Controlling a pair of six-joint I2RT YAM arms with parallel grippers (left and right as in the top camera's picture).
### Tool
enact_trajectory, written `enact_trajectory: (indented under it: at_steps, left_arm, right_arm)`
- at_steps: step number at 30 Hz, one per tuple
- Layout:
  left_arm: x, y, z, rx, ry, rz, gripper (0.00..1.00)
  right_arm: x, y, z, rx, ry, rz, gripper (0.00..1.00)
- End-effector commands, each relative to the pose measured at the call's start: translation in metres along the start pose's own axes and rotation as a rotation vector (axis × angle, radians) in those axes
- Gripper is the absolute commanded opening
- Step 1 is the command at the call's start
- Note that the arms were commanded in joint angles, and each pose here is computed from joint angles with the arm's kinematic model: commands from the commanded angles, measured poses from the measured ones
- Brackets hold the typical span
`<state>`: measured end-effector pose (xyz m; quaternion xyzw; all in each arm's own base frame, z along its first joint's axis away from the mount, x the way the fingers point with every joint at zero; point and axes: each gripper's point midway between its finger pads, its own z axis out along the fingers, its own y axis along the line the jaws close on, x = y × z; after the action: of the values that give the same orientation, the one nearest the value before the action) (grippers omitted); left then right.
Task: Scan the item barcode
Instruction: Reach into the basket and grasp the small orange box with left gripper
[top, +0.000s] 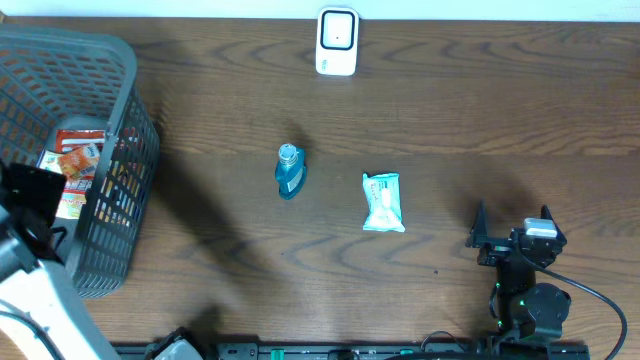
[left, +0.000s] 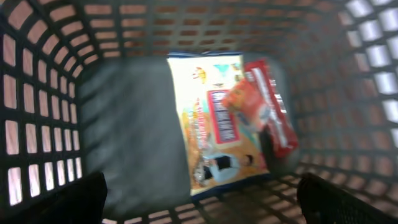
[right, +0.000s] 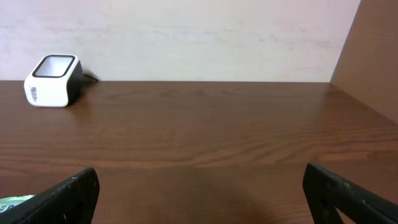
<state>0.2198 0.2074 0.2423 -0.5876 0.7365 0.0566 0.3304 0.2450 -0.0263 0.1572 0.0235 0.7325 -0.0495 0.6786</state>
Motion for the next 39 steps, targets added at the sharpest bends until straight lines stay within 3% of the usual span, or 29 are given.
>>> enact_trajectory:
  at_steps: [1,12,18,24,36,39]
  left_arm:
    - [0.005,-0.004,0.023,0.015,0.094,-0.009,0.98]
    - [0.016,-0.014,0.114,-0.02,0.23,-0.04,0.98]
    - [0.029,-0.034,0.154,0.087,0.311,0.029,0.98]
    - [0.035,-0.053,0.175,0.195,0.345,0.055,0.98]
    - [0.037,-0.068,0.202,0.239,0.313,0.116,0.99]
    - [0.047,-0.073,0.21,0.242,0.33,0.135,0.79]
  right_arm:
    - [0.001,-0.001,0.0,0.005,0.001,-0.012,0.99]
    - [0.001,-0.001,0.0,0.005,0.002,-0.012,0.99]
    - [0.001,-0.001,0.0,0.005,0.002,-0.012,0.99]
    - [0.001,-0.001,0.0,0.005,0.001,-0.012,0.99]
    - [0.001,-0.001,0.0,0.005,0.002,-0.012,0.99]
    - [0.001,-0.001,0.0,0.005,0.002,-0.012,0.99]
